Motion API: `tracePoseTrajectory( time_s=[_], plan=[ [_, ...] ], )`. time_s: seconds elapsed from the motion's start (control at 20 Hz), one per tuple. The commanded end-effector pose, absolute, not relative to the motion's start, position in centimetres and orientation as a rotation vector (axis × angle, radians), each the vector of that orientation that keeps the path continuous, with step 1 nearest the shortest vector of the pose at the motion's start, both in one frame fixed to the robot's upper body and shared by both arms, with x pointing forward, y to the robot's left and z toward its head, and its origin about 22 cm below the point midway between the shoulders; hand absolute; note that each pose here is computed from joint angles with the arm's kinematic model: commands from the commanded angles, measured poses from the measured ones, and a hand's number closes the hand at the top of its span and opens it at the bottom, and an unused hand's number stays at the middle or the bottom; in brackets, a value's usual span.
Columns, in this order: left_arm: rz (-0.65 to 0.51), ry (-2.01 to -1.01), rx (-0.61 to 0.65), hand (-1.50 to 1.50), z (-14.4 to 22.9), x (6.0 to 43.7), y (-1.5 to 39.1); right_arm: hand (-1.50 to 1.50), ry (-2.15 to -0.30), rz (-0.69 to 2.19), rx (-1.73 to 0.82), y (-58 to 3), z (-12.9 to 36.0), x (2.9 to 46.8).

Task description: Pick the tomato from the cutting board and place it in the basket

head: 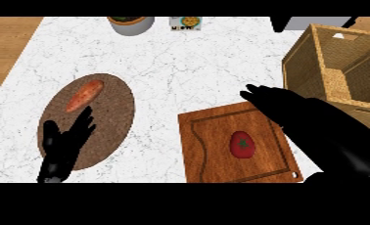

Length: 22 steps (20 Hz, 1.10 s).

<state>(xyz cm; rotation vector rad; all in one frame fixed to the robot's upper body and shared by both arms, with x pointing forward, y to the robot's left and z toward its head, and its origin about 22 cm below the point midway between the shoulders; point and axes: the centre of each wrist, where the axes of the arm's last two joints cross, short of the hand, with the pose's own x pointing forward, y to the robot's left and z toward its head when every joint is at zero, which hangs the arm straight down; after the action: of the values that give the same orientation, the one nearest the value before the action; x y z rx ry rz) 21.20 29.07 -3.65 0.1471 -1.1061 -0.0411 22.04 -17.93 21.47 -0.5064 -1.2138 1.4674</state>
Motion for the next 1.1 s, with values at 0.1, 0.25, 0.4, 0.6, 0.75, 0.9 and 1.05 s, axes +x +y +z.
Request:
tracePoseTrajectory(
  time_s=[0.1, 0.25, 0.4, 0.6, 0.75, 0.9, 1.05],
  plan=[
    [-0.043, -1.004, 0.149, 0.00, -5.8, 20.2, 28.4, -1.50, -1.118, 1.500, -0.577, -17.8, 17.6, 23.2],
    [-0.032, -1.022, 0.154, 0.00, -6.3, 19.2, 27.5, -1.50, -1.111, 1.489, -0.552, -17.9, 16.3, 24.2],
    [-0.031, -1.027, 0.154, 0.00, -6.0, 18.8, 28.8, -1.50, -1.128, 1.480, -0.553, -16.5, 15.1, 22.4],
    [-0.009, -1.010, 0.161, 0.00, -5.7, 21.1, 29.2, -1.50, -1.125, 1.493, -0.551, -17.0, 13.2, 23.1],
    [-0.036, -1.010, 0.143, 0.00, -6.7, 18.9, 28.1, -1.50, -1.145, 1.480, -0.552, -18.4, 11.3, 24.6],
    [-0.037, -1.005, 0.151, 0.00, -4.6, 20.4, 28.3, -1.50, -1.133, 1.494, -0.565, -17.3, 9.5, 22.0],
    [-0.029, -1.009, 0.145, 0.00, -4.7, 20.8, 29.9, -1.50, -1.163, 1.451, -0.573, -17.0, 8.4, 23.2]
  ],
)
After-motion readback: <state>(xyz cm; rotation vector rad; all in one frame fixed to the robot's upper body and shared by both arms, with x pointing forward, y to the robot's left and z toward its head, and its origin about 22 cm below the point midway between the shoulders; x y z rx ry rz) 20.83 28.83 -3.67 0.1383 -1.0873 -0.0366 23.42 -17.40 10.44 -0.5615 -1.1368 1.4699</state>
